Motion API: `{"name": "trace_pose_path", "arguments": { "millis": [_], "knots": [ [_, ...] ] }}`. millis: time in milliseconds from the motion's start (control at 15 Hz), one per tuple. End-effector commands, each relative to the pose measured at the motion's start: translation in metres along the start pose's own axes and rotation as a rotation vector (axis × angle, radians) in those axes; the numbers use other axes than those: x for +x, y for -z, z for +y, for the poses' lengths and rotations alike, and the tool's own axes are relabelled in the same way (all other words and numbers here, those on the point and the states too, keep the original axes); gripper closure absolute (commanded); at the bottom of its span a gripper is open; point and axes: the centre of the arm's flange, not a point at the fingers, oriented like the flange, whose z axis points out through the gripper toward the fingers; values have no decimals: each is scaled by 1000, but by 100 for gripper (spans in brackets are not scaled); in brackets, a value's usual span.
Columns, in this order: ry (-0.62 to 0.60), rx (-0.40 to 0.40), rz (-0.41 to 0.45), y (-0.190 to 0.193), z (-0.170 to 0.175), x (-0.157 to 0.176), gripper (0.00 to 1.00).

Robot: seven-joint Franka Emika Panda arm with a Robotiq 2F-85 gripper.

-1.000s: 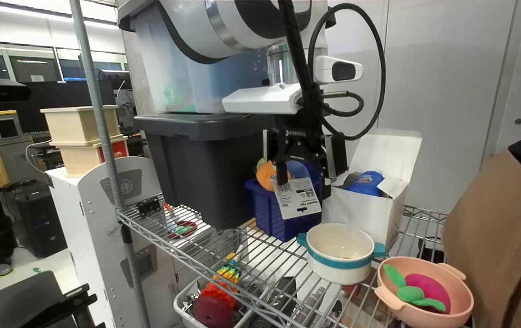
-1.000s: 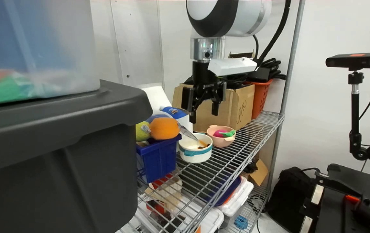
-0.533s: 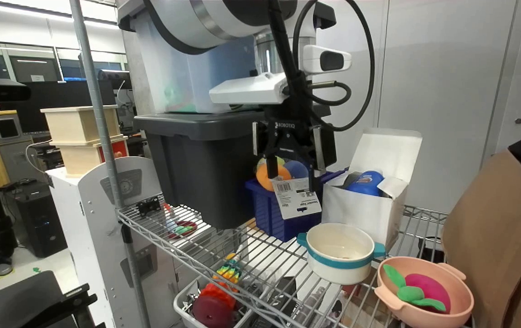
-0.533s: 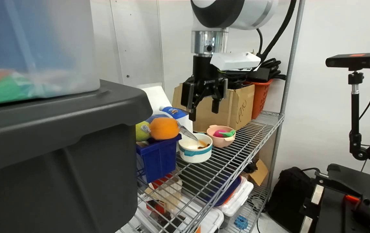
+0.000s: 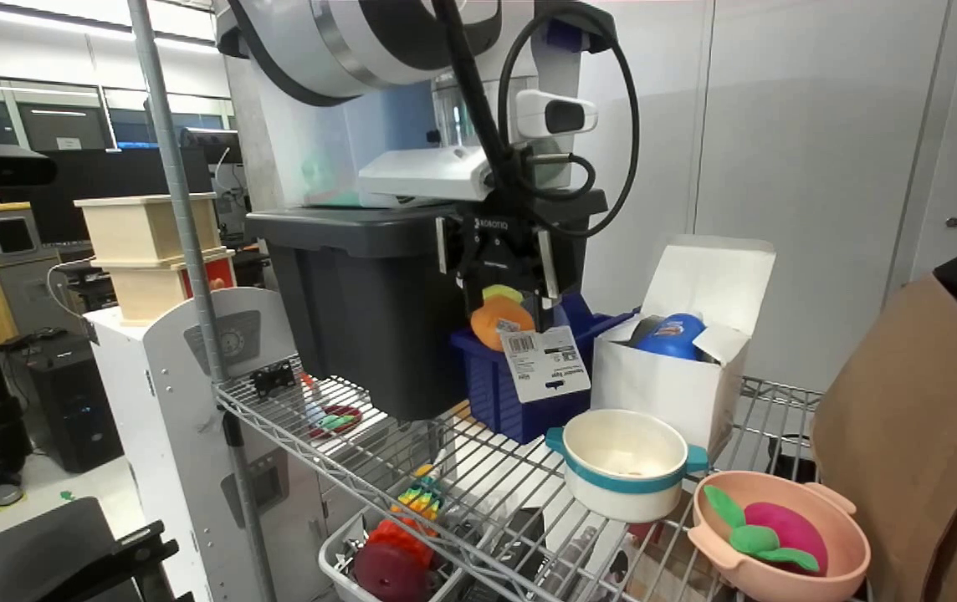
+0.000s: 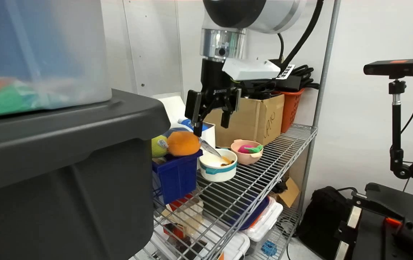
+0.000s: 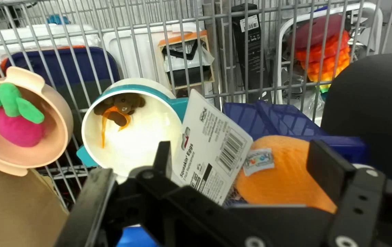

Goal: Pick up the purple toy from the white bowl and put it in the bowl on the right. Pick up the toy from the blue container and put it in the white bowl.

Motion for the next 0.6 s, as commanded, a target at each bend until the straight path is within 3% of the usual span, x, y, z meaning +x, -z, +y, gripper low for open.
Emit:
{"name": "trace_pose_path", "arguments": {
  "millis": [0, 533],
  "knots": [
    [69, 18, 41, -22, -10, -2, 0],
    [118, 22, 45, -54, -10, -3, 0]
  ]
}}
